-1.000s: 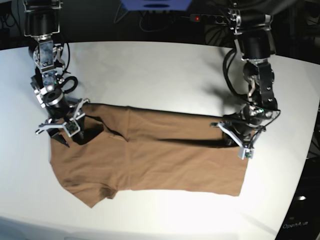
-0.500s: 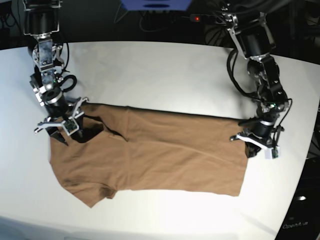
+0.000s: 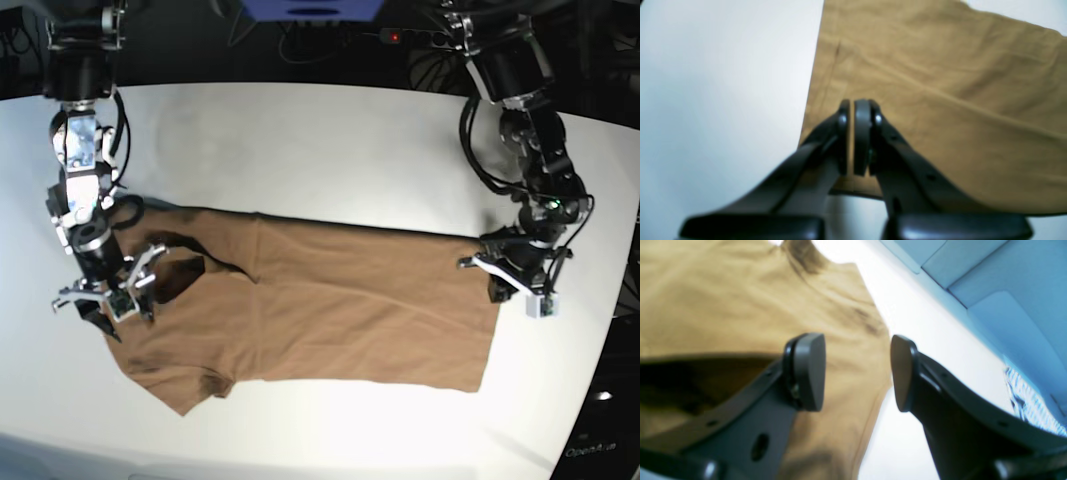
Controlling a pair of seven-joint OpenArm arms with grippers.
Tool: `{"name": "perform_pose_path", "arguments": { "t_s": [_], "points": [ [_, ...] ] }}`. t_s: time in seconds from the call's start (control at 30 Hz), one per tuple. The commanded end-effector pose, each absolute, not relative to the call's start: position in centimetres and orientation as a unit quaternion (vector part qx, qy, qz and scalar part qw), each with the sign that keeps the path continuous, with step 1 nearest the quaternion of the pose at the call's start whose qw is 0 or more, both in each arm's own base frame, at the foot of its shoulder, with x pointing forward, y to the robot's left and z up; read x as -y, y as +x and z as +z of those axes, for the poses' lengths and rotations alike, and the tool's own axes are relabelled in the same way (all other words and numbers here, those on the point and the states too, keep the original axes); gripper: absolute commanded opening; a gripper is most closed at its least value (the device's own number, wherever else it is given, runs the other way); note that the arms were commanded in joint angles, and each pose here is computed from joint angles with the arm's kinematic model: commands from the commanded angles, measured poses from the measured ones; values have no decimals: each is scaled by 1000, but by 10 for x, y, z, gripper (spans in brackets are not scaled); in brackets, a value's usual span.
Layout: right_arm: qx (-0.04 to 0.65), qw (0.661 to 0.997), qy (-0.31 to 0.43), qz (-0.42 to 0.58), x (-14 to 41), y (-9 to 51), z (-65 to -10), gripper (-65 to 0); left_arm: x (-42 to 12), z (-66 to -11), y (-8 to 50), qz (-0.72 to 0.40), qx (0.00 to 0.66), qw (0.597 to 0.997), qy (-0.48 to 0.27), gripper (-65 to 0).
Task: Fold the T-shirt properly
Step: 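Slide the right gripper along the fold toward the sleeve and grasp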
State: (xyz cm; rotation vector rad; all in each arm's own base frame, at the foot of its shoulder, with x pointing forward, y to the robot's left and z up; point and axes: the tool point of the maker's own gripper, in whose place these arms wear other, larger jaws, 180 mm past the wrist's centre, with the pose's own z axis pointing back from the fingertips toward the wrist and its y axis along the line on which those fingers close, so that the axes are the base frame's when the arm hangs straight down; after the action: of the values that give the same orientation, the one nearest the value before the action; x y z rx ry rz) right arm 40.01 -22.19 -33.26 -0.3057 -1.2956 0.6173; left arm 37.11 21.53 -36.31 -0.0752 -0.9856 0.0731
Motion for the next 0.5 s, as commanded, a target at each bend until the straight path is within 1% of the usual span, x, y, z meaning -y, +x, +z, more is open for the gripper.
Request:
{"name": "perform_pose_path", "arguments": {
  "t_s": [0.0, 0.07, 0.17, 0.23, 0.4, 0.47],
  "points": [
    [620, 721, -147, 272, 226, 410, -308, -337, -217, -337, 384, 29, 507, 861, -33, -624],
    [620, 726, -139, 263, 222, 412, -309, -337, -217, -334, 384, 27, 503, 863, -31, -624],
    [599, 743, -147, 260, 226, 418, -312, -337, -214, -328, 391, 17, 507, 861, -31, -624],
    [588, 751, -148, 261, 221, 422, -314, -337, -222, -322, 395, 9, 511, 859, -20, -624],
    [548, 780, -170, 250, 234, 423, -323, -337, -229, -310, 403, 3, 521, 853, -12, -624],
    [536, 786, -180, 249, 238, 419, -323, -337, -236, -306, 403, -2, 523, 852, -2, -624]
  ]
}}
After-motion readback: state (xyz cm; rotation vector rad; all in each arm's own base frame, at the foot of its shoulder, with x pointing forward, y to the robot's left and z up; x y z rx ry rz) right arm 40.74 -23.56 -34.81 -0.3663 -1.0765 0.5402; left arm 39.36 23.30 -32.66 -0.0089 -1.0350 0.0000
